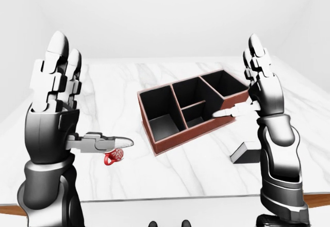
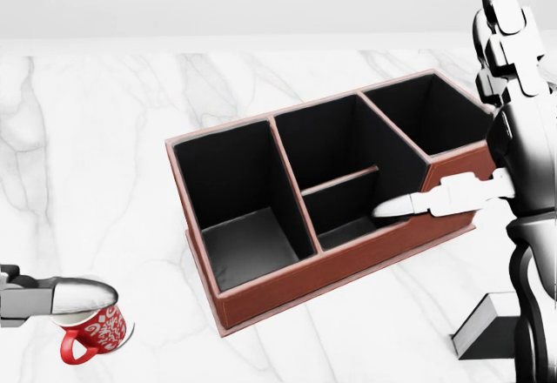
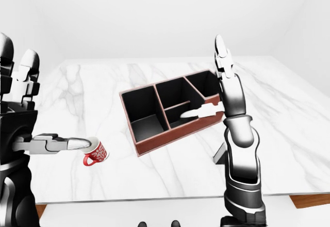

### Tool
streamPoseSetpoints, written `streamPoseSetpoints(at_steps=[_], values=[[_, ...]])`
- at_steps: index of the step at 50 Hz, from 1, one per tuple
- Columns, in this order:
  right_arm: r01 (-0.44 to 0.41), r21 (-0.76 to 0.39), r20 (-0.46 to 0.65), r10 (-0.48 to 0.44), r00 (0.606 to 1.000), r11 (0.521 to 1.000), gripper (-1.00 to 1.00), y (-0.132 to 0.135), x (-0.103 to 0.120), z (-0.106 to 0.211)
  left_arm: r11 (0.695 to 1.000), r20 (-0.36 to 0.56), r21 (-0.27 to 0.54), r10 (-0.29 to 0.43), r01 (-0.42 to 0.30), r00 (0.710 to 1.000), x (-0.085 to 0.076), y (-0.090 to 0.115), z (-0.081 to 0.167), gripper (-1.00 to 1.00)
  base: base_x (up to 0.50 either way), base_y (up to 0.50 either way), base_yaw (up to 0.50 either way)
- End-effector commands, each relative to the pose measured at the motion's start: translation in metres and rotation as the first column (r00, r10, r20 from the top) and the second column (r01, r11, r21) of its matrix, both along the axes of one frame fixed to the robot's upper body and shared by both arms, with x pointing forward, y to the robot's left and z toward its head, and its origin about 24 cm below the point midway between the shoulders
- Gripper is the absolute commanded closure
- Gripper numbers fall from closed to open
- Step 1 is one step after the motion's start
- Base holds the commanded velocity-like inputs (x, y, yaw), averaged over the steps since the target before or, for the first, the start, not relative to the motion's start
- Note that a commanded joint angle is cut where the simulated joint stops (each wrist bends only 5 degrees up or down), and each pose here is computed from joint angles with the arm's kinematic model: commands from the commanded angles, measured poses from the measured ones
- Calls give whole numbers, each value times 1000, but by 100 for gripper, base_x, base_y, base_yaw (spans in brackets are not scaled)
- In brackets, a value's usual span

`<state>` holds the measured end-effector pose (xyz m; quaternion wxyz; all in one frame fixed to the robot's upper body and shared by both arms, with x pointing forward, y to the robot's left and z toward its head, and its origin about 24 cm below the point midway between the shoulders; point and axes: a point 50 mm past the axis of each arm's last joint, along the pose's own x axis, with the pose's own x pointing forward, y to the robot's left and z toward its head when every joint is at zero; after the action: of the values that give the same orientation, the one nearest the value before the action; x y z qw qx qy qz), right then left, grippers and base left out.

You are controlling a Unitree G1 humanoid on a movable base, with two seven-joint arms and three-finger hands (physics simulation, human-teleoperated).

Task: Pick up the book and place it in the back compartment of the caddy.

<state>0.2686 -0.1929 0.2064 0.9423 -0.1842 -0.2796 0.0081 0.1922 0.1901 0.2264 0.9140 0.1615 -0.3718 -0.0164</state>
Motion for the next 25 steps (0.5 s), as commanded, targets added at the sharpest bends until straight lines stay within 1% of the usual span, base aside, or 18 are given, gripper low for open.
streamPoseSetpoints(at_steps=[1, 4, 8, 15, 25], values=[[34, -209, -56, -47, 997, 977, -100, -32, 32, 28, 998, 64, 46, 48, -51, 997, -16, 12, 12, -95, 0, 0, 0], [36, -220, -57, -50, 997, 975, -100, -32, 32, 29, 998, 61, 44, 49, -52, 997, -16, 13, 12, -95, 0, 0, 0], [54, -236, -103, -80, 991, 970, -100, -37, 38, 20, 998, 65, 45, 51, -54, 997, -16, 14, 12, -95, 0, 0, 0], [65, -267, -134, -104, 985, 961, -100, -42, 41, 17, 997, 56, 41, 55, -57, 997, -15, 15, 11, -95, 0, 0, 0], [66, -319, -159, -122, 980, 946, -100, -50, 42, 20, 997, 48, 39, 62, -64, 997, -15, 17, 10, -95, 0, 0, 0]])
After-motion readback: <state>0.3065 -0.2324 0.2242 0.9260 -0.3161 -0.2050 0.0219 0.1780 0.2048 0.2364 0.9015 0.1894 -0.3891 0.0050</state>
